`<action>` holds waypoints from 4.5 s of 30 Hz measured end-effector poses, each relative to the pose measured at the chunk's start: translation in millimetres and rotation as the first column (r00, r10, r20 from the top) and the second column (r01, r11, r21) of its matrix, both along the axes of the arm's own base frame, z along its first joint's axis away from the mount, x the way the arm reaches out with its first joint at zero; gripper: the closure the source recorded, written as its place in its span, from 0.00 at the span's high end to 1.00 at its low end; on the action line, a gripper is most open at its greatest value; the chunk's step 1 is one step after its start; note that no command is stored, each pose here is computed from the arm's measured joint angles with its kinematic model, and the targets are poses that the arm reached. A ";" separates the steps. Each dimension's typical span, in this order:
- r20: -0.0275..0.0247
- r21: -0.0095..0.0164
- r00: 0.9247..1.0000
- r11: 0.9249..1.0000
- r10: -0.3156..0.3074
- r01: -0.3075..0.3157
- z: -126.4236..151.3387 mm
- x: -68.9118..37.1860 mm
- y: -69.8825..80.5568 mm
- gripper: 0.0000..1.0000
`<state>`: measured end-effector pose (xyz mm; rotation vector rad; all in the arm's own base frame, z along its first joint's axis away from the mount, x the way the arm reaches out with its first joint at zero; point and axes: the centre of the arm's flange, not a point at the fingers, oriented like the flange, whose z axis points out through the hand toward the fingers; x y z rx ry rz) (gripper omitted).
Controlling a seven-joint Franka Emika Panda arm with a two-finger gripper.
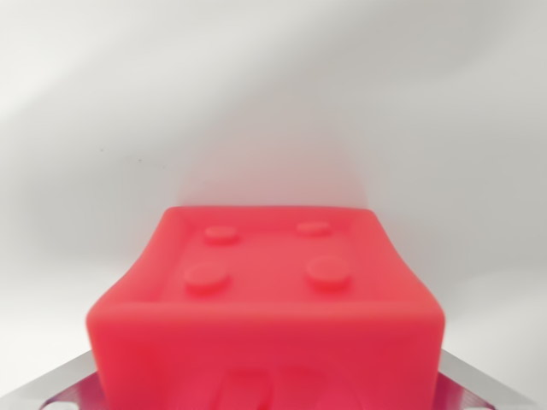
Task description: Destack cube
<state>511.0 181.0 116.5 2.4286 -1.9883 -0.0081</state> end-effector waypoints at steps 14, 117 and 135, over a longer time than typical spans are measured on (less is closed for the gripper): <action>0.002 0.000 1.000 1.000 0.000 0.000 -0.5 0.2 0.1 1.00; 0.011 -0.003 1.000 1.000 -0.001 0.002 260.1 1.0 -0.1 1.00; 0.010 -0.004 1.000 1.000 -0.002 0.002 295.5 1.1 0.0 1.00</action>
